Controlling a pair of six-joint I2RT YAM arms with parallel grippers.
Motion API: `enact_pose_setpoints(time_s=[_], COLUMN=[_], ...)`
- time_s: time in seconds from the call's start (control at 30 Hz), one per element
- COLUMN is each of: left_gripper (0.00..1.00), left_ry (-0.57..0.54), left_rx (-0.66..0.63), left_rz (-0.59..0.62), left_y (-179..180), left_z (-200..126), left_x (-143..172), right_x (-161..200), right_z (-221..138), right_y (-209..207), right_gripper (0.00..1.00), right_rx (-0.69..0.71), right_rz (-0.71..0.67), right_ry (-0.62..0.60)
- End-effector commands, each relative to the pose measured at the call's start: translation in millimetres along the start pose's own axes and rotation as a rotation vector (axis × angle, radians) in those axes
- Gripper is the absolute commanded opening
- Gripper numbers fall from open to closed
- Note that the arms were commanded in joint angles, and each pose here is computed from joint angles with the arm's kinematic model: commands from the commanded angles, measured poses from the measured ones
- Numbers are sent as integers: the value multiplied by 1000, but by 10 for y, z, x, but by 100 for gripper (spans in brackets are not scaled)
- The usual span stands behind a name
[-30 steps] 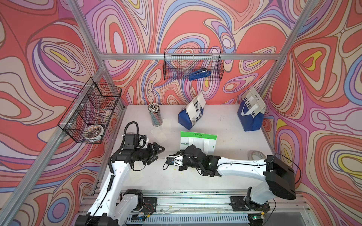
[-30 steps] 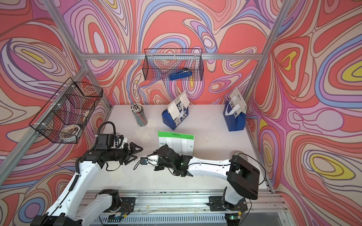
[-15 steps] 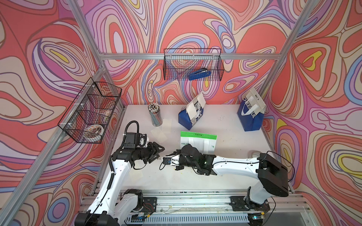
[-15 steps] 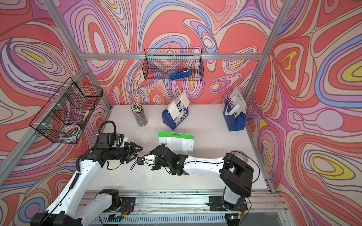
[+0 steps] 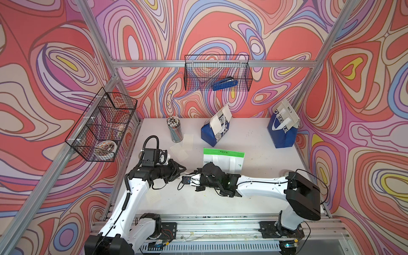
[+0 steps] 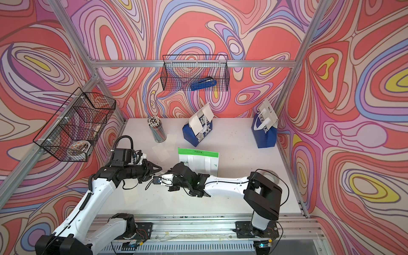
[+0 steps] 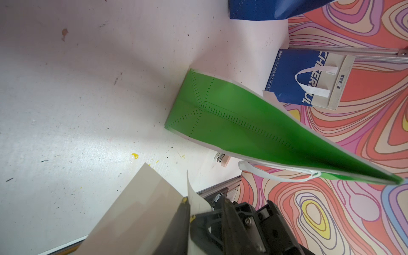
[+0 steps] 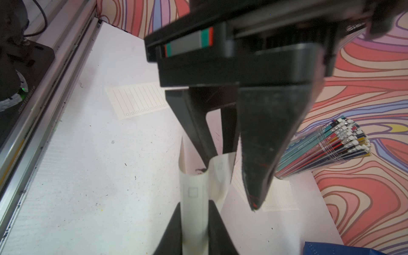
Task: Staple the receipts to the bags
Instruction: Pick up the receipt from the center of the board.
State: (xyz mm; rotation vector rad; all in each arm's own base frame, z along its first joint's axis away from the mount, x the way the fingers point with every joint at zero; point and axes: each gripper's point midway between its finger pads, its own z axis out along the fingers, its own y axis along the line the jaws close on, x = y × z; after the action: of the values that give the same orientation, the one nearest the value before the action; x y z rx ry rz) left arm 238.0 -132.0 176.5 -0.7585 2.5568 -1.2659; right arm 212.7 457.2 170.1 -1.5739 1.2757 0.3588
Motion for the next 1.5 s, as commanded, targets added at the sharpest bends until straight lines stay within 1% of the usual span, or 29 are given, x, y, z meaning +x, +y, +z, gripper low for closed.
enact_pose_setpoints(time_s=[0.0, 0.03, 0.1, 0.13, 0.17, 0.23, 0.3, 0.43, 0.57, 0.6, 0.63, 0.7, 0.9, 0.97, 1.03, 1.1, 1.17, 1.23, 1.27, 1.33, 1.4, 1.47], left_gripper=[0, 0, 0, 0, 0, 0, 0, 0, 0, 0, 0, 0, 0, 0, 0, 0, 0, 0, 0, 0, 0, 0], left_ry=[10, 16, 23, 22, 12, -10, -28, -42, -40, -39, -36, -32, -37, -58, -76, -85, -86, -93, -94, -96, -79, -71], left_rx=[10, 16, 37, 52, 62, 96, 160, 346, 516, 541, 572, 624, 775, 836, 897, 929, 954, 1004, 1029, 1077, 1071, 1066], left_rz=[9, 12, 30, 50, 70, 118, 190, 384, 671, 715, 762, 829, 972, 1015, 1049, 1068, 1077, 1106, 1116, 1120, 1092, 1095], left_y=[3, 3, -30, -62, -94, -187, -339, -722, -1092, -1152, -1221, -1328, -1558, -1623, -1694, -1728, -1737, -1762, -1777, -1804, -1808, -1782], left_z=[34, 46, 60, 61, 51, 20, -31, -154, -301, -329, -356, -398, -510, -581, -673, -712, -707, -742, -765, -802, -745, -695], left_x=[12, 17, 18, 8, -11, -37, -46, 25, 257, 307, 361, 426, 573, 617, 667, 686, 701, 752, 776, 796, 770, 768], right_x=[-39, -34, -45, -63, -70, -107, -154, -281, -424, -440, -443, -436, -396, -405, -478, -569, -655, -704, -701, -649, -615, -640], right_z=[33, 25, -10, -47, -92, -215, -369, -736, -1100, -1172, -1234, -1314, -1509, -1529, -1529, -1519, -1502, -1478, -1468, -1449, -1463, -1482], right_y=[-71, -72, -99, -121, -137, -157, -212, -340, -546, -595, -641, -693, -794, -769, -684, -608, -574, -584, -601, -662, -722, -730], right_gripper=[21, 21, 26, 32, 41, 48, 55, 69, 81, 84, 87, 88, 88, 88, 86, 83, 76, 58, 52, 48, 38, 24], right_rx=[22, 24, 38, 49, 58, 65, 81, 119, 190, 202, 210, 195, 99, 62, -15, -95, -157, -189, -195, -186, -182, -214], right_rz=[26, 27, 40, 47, 55, 69, 103, 176, 307, 343, 374, 424, 600, 615, 613, 624, 643, 673, 691, 740, 774, 780], right_ry=[-12, -10, -13, -21, -23, -39, -63, -133, -265, -292, -317, -349, -453, -458, -469, -489, -519, -551, -561, -575, -597, -622])
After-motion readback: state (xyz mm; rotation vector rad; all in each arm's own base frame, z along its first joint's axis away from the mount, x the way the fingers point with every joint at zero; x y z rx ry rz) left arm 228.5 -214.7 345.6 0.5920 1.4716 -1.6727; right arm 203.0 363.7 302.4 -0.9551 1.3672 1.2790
